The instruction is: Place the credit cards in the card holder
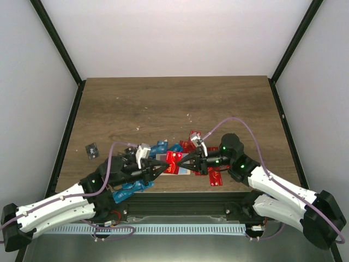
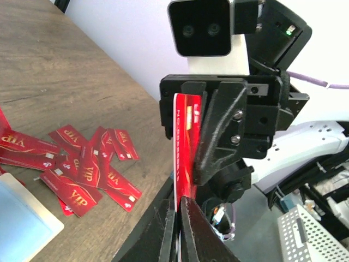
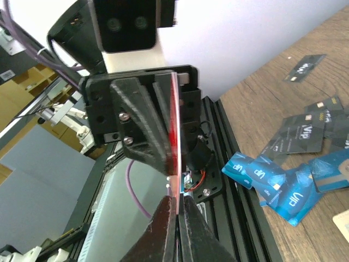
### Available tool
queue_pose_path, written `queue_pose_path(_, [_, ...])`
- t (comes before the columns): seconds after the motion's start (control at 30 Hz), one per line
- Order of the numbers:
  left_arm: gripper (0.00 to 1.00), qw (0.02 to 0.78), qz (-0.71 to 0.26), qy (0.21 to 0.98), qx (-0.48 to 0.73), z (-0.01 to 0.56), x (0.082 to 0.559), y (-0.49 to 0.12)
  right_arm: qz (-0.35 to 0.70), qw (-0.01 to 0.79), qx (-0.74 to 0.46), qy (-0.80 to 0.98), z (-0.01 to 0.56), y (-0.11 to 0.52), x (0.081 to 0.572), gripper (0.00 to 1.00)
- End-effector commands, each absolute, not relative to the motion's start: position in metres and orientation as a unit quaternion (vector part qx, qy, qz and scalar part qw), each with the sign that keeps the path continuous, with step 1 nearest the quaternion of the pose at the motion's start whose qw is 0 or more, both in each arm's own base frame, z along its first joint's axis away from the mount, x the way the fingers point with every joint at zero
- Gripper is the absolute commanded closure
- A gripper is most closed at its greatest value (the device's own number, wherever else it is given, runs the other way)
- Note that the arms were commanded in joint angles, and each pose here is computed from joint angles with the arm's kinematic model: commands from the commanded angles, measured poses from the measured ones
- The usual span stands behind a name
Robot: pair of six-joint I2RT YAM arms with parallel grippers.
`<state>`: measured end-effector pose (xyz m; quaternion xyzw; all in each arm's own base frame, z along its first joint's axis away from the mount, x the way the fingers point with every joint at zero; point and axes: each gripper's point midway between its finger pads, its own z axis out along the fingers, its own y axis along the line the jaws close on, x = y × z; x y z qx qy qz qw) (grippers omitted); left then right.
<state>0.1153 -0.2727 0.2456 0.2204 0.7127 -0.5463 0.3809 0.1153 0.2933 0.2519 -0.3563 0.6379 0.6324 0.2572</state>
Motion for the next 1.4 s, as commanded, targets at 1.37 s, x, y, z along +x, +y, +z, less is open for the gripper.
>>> queue_pose_path(1.37, [0.96, 0.195, -0.462, 0.863, 0.055, 0.079, 0.189, -0.258, 0.277, 0.19, -0.093, 0.937, 0.041, 0.249, 0.224, 0.83])
